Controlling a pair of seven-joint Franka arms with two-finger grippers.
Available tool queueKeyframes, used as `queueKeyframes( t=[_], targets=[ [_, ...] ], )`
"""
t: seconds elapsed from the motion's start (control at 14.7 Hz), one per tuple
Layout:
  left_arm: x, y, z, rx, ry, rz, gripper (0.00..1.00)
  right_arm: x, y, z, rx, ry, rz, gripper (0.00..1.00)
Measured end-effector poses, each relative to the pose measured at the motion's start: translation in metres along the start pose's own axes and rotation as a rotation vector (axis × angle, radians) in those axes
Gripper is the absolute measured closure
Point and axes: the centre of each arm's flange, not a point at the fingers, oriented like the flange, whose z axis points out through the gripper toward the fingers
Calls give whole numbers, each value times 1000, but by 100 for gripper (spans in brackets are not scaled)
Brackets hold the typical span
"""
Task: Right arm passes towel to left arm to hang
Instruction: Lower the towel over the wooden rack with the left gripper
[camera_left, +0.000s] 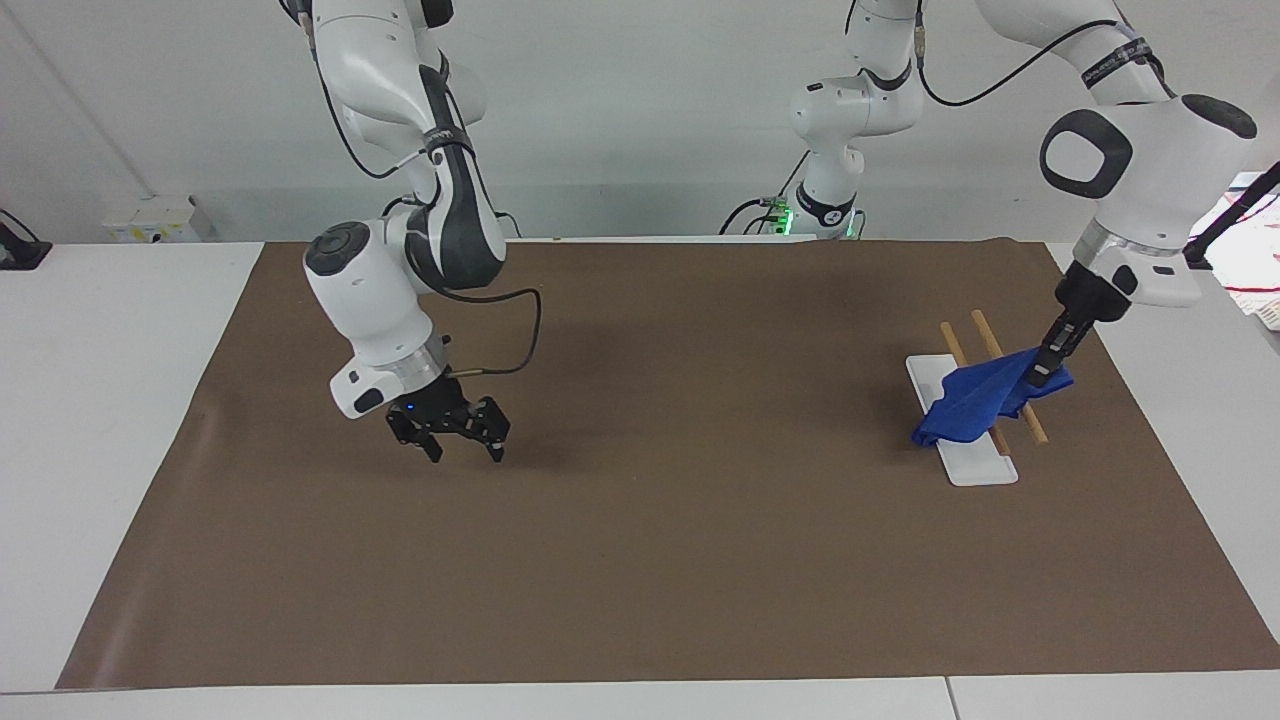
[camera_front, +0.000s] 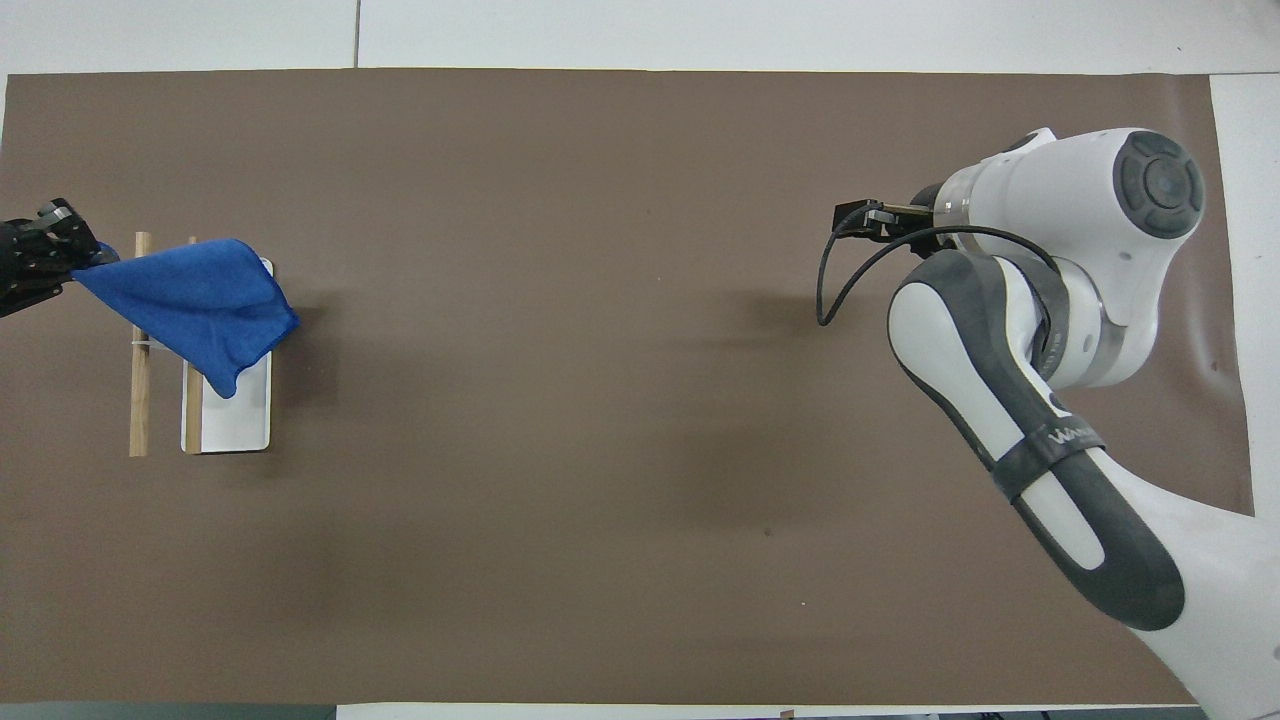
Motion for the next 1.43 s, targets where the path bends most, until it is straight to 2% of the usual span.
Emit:
queueKeyframes(
  t=[0.2,0.34,0.54,0.75,0.88,1.16,1.36,1.43],
  targets=[
    [18,-37,-6,10,22,-16,98,-7,40,-55,-114,-97,-16,0],
    [27,-62,-6,14,49,-60,98,-14,63,-92,-154,-134,3,0],
    [33,-91,4,19,87,-107,98,-29,77,-139,-158,-163,28,0],
    [30,-96,15,23,88,-120,98,-42,82,-190,-157,-190,43,0],
    [26,-95,23,19,97,-160,98,-42,86,-223,-180,-180,36,0],
    [12,-88,43,22,79,-206,98,-37,87,-241,-198,-203,-78,0],
    [7,-84,51,22,74,-202,98,-32,84,-235,-197,-214,-75,0],
    [8,-83,51,22,75,-200,93,-32,83,-234,-193,-218,-61,0]
  ],
)
